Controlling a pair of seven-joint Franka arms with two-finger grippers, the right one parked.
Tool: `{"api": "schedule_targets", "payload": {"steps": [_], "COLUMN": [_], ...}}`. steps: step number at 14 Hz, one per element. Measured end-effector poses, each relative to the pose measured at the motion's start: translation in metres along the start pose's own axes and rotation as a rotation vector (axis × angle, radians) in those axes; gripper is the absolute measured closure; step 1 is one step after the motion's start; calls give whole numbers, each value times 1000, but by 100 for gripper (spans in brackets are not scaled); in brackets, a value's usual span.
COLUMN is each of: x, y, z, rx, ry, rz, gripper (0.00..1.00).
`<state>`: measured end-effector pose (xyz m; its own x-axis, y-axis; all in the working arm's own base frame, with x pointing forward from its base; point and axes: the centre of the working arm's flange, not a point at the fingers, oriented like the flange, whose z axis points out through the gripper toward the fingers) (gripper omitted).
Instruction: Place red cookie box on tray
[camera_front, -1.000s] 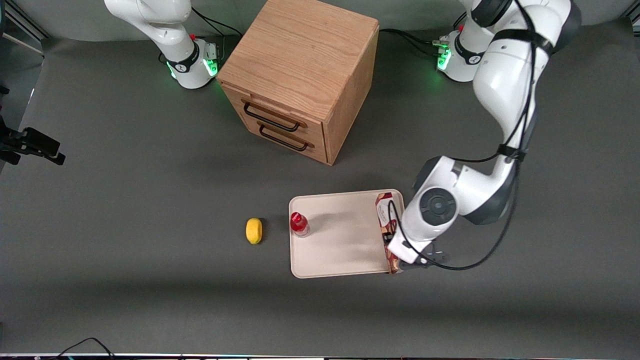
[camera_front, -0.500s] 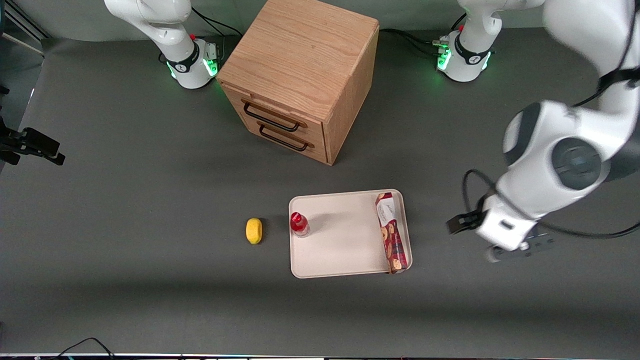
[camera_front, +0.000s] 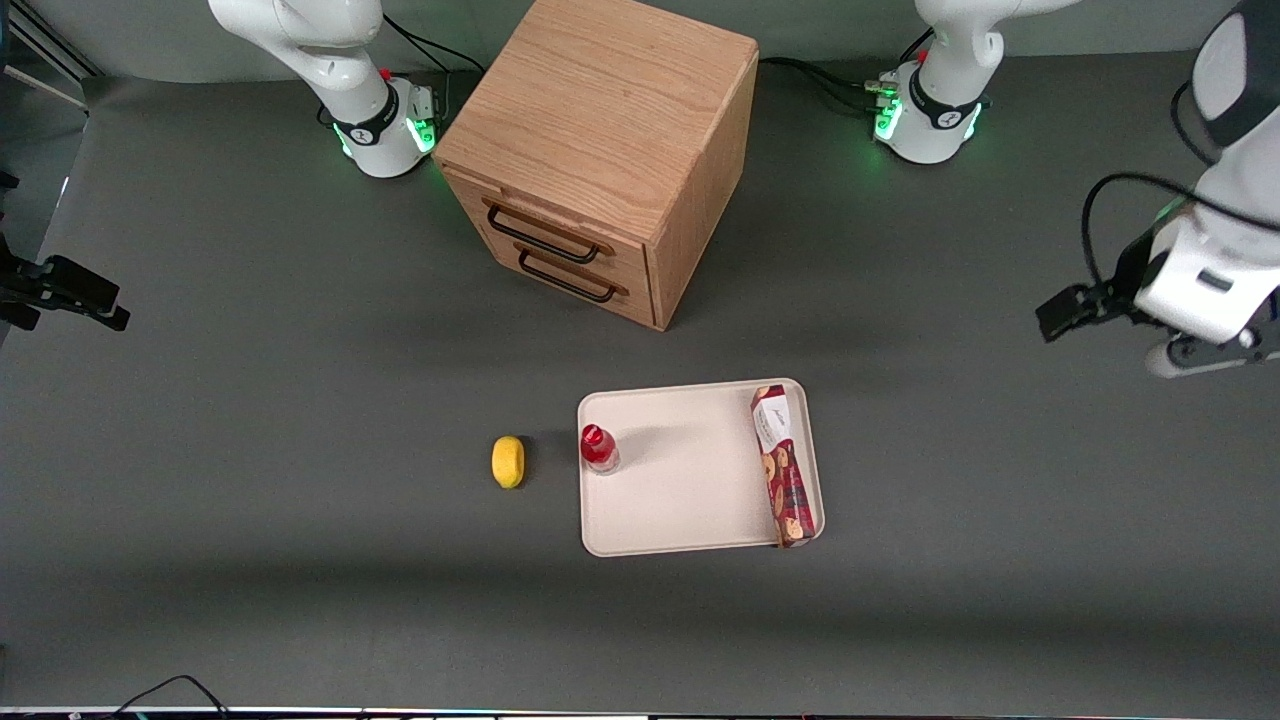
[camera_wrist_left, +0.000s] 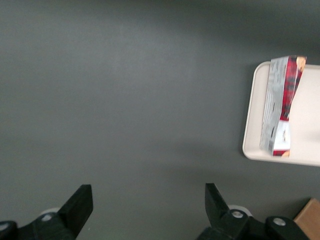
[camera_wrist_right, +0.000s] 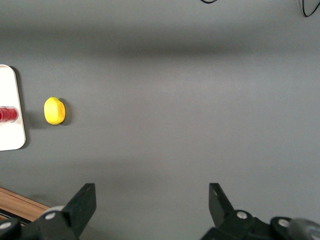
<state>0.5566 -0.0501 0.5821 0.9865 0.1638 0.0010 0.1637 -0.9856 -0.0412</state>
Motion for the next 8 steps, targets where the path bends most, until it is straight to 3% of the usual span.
{"api": "schedule_targets", "payload": {"steps": [3, 8], "x": [-29, -47], "y": [-21, -21], "z": [-19, -34], "rx": [-28, -23], "ry": [-1, 2], "rz": [34, 97], "gripper": [0, 0]}}
